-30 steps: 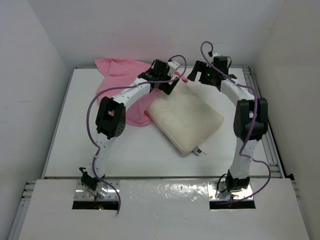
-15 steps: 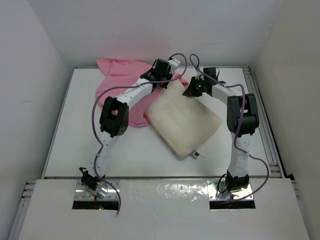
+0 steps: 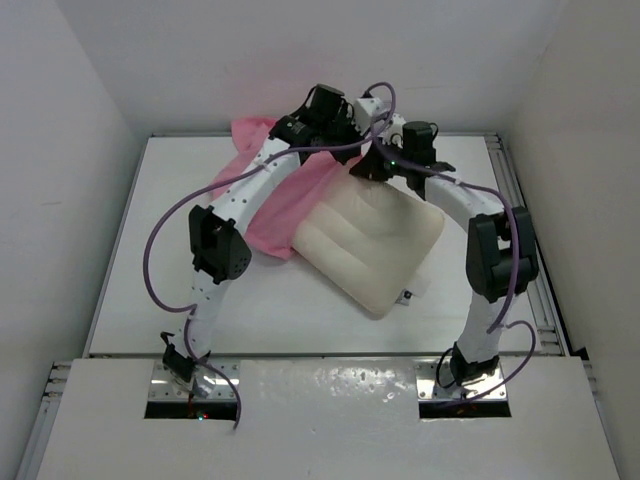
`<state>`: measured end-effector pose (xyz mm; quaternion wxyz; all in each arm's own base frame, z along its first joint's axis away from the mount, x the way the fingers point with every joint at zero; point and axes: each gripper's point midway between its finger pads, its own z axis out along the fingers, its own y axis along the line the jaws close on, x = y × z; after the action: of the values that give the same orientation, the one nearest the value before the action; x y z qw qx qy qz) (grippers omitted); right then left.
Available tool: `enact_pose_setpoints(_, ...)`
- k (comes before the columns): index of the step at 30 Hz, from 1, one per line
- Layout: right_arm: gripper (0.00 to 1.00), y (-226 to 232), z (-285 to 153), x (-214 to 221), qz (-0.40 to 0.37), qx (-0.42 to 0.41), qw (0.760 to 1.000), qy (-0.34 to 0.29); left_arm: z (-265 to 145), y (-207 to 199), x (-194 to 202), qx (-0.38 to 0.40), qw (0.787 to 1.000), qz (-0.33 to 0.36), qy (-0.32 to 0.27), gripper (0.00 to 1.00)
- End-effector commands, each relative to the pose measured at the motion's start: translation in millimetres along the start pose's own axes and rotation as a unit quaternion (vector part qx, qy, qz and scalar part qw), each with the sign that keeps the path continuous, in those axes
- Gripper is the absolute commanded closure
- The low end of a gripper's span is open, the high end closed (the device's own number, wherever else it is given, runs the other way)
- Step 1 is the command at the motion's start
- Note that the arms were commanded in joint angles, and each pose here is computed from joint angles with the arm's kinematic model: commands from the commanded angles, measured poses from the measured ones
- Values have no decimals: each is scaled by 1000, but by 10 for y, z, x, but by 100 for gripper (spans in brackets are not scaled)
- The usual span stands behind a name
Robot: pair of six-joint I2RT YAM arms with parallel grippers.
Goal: Put the pillow into the pillowcase
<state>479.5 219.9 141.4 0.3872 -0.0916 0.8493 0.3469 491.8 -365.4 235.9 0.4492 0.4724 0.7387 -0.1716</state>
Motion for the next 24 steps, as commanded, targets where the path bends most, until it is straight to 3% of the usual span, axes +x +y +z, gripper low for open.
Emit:
enact_pose_setpoints(1, 100, 607, -287, -823, -24, -84, 987, -136, -260, -482, -227, 96, 994, 51, -25, 100)
enact_pose_setpoints(5, 100, 403, -347, -1012, 79, -68, 974, -203, -457, -779, -307, 152, 987, 46, -31, 100)
enact_pose_setpoints(10, 100, -50, -107, -807, 189, -8, 962, -196, -459, -1019, -87, 204, 978, 33, -8, 100)
enact_pose_setpoints(11, 96, -113, -49, -679, 192, 8, 966, -173, -420, -984, -23, 192, 981, 31, 2, 100)
enact_pose_setpoints(12, 84, -131, -14, -608, 189, 13, 970, -155, -376, -959, 84, 185, 982, 21, 17, 100)
enact_pose_setpoints(14, 49, -221, 3, -428, 172, 33, 980, -99, -321, -787, 165, 145, 989, 13, 30, 88)
enact_pose_setpoints(15, 23, -231, -30, -439, 161, 38, 982, -87, -316, -713, 207, 130, 991, -4, 37, 80)
enact_pose_setpoints(16, 17, -356, -106, -397, 130, 58, 987, -72, -308, -601, 255, 112, 993, -12, 40, 75)
enact_pose_setpoints(17, 13, -468, -193, -183, 136, 89, 986, -28, -322, -488, 285, 82, 995, -19, 48, 59)
enact_pose_setpoints(18, 7, -550, -274, -142, 127, 105, 986, -16, -326, -387, 335, 59, 996, -21, 57, 49)
enact_pose_setpoints(20, 6, -740, -489, 34, 105, 135, 985, 24, -288, -201, 533, 0, 996, -8, 93, 37)
enact_pose_setpoints(24, 5, -874, -756, 484, 99, 137, 981, 90, -78, -173, 875, -44, 990, 22, 136, 26)
